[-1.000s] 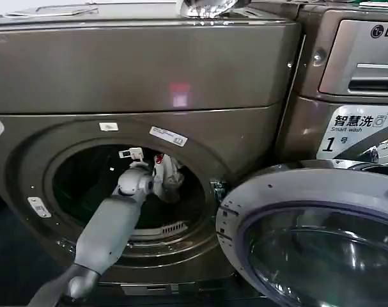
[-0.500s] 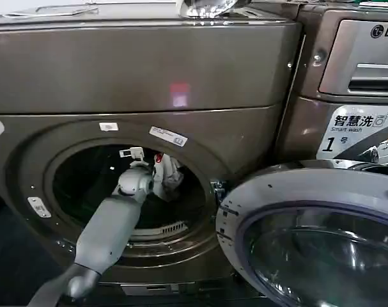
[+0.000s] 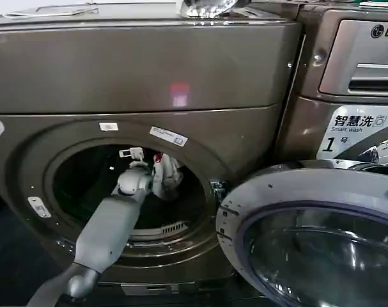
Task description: Grasp the clothes from the dryer.
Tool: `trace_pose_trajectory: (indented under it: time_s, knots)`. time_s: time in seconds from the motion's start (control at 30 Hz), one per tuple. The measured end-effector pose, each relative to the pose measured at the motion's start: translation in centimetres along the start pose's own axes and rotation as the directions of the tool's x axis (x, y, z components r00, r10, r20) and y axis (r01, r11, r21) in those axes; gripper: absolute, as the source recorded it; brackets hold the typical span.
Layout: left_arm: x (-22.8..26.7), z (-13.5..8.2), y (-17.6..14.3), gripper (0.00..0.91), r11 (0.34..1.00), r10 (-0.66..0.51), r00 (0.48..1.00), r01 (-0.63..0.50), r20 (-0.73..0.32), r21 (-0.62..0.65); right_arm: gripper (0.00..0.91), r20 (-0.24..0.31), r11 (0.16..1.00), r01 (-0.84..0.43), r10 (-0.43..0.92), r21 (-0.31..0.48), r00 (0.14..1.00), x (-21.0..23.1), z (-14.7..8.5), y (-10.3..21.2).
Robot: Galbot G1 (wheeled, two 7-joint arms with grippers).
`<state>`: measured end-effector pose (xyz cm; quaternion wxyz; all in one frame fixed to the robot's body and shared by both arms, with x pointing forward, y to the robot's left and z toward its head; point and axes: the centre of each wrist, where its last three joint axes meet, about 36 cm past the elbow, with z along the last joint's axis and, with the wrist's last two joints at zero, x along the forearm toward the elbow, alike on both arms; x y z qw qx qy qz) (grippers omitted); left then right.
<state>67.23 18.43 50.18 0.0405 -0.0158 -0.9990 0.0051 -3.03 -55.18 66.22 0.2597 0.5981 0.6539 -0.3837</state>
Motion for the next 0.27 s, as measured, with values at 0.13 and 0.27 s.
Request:
trace_pose_trajectory:
  time_s: [0.13,0.27]
  knots:
    - [-0.02,0.06,0.01,0.000,1.000,0.003,1.000,-0.003,0.002,-0.004,0.907,0.000,1.000,0.000,0.000,-0.001,1.000,0.03,0.04,0.06]
    - [-0.04,0.14,-0.02,0.000,1.000,0.003,1.000,-0.003,0.002,-0.006,0.907,-0.001,1.000,0.000,0.000,-0.002,1.000,0.07,0.09,0.13]
